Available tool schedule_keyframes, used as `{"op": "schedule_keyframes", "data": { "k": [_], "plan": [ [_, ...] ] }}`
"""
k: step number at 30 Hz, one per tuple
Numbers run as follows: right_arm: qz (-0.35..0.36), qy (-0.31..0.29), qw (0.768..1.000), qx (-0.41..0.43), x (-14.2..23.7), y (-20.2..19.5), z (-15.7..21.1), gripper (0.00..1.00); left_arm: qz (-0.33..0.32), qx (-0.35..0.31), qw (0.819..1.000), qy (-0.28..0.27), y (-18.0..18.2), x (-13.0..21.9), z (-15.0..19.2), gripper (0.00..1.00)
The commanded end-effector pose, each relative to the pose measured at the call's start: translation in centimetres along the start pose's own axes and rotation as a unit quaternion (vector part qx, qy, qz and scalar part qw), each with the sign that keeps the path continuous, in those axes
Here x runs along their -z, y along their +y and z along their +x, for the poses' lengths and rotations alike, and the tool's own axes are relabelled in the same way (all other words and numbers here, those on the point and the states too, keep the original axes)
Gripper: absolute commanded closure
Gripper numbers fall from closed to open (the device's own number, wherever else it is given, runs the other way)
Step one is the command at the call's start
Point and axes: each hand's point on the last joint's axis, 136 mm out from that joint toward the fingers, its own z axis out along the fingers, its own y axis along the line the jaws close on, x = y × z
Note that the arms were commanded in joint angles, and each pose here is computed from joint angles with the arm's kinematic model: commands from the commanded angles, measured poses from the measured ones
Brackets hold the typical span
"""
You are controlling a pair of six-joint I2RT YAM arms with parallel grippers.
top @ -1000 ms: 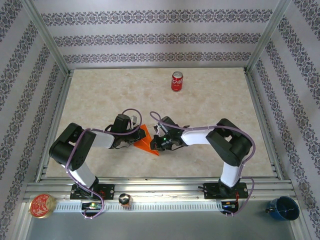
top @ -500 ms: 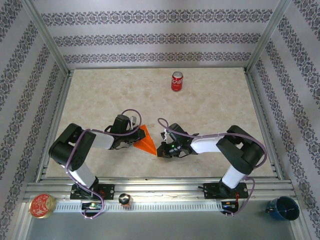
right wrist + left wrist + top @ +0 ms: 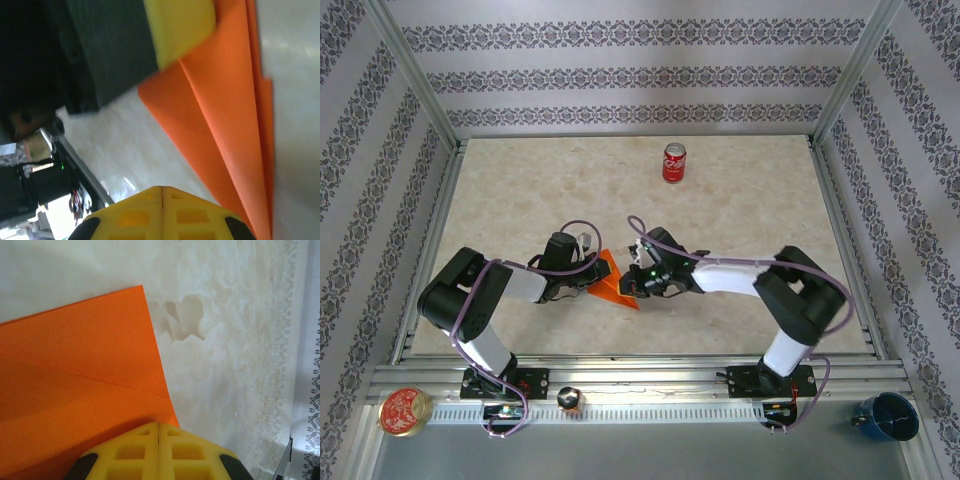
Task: Fold a paper plane with a square sheet of paper (pick it up from the middle)
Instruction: Fourth fold the wing at the center of the table.
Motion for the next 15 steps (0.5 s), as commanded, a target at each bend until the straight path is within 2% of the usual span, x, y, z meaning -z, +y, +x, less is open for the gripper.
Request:
{"op": "schedule_keyframes", "data": {
  "k": [1, 7, 15],
  "plan": [
    [0.012, 0.008, 1.0, -0.022, -1.3, -0.8, -0.4, 0.97, -0.06, 0.032, 0.998, 0.004, 3.8, 0.2, 1.3, 1.0],
    [0.054, 0.035, 0.997, -0.05, -1.9, -5.5, 3.0, 0.97, -0.058, 0.033, 0.998, 0.004, 3.7, 0.1, 1.2, 1.0],
    [0.051, 0.05, 0.995, -0.071, 0.5, -7.9, 7.5, 0.95, -0.06, 0.039, 0.997, 0.0, 3.8, 0.1, 1.1, 1.0]
  ]
}}
